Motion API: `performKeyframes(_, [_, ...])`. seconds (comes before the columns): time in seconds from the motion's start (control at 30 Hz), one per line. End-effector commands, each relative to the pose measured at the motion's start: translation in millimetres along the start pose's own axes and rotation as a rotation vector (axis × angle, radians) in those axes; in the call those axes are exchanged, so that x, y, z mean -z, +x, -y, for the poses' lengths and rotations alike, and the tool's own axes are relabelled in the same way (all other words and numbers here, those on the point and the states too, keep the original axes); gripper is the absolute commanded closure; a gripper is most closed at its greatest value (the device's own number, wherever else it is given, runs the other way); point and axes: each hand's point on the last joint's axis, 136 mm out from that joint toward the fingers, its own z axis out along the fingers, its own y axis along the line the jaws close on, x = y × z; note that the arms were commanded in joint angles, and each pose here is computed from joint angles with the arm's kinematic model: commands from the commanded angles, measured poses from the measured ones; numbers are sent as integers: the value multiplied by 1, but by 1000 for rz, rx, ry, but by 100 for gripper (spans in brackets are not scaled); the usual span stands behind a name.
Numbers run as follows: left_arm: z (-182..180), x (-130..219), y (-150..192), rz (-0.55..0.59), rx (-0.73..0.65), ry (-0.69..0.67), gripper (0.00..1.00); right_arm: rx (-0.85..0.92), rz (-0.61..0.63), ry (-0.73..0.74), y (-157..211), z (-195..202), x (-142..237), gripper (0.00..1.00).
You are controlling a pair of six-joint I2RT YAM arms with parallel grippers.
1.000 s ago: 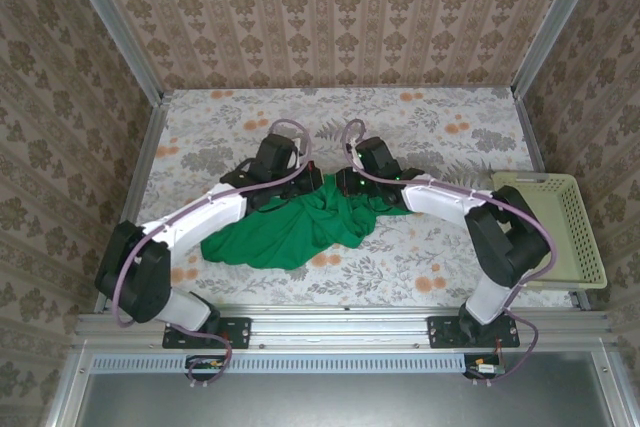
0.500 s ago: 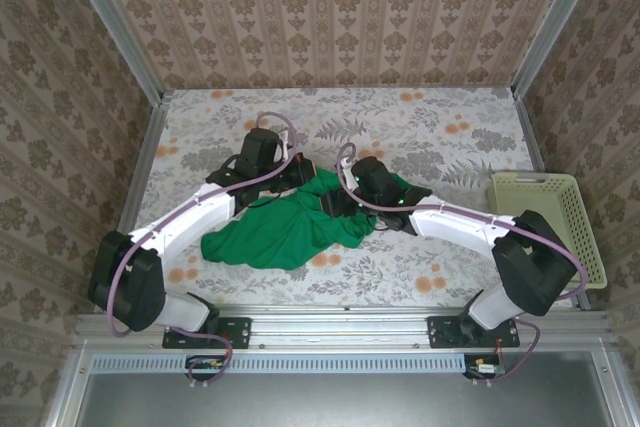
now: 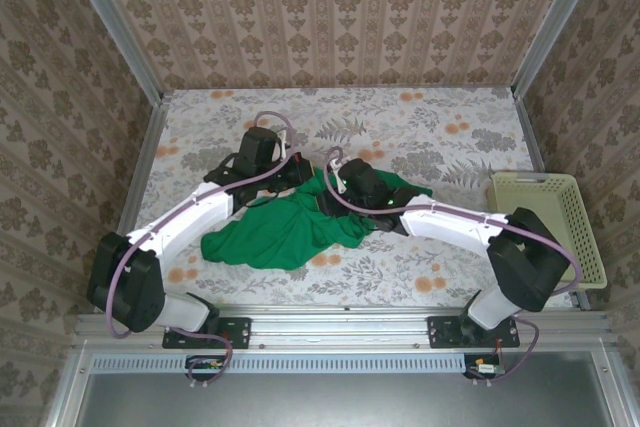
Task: Fold the inside-out t-shirt
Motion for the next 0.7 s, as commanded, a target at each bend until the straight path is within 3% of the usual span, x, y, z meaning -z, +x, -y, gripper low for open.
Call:
performKeyframes(0.0, [5,9,-13,29,-24,3,100,19,-4,-35,-7,-10,16,53])
performKeyframes(0.13, [6,11,-14,32,-28,6,100,-12,-42,-124,4,-30,9,59])
performKeyframes(0.3, [5,11,-14,29,-28,-2,100,-23,-17,-83,1,-27,5,62])
performKeyframes(0.43, [1,10,-13,22,-26,-18,100,-16,39,-50,-7,-21,21,58])
performKeyframes(0.67, [0,8,-14,20,-18,-13,100,22,-27,-167,11,-52,17,58])
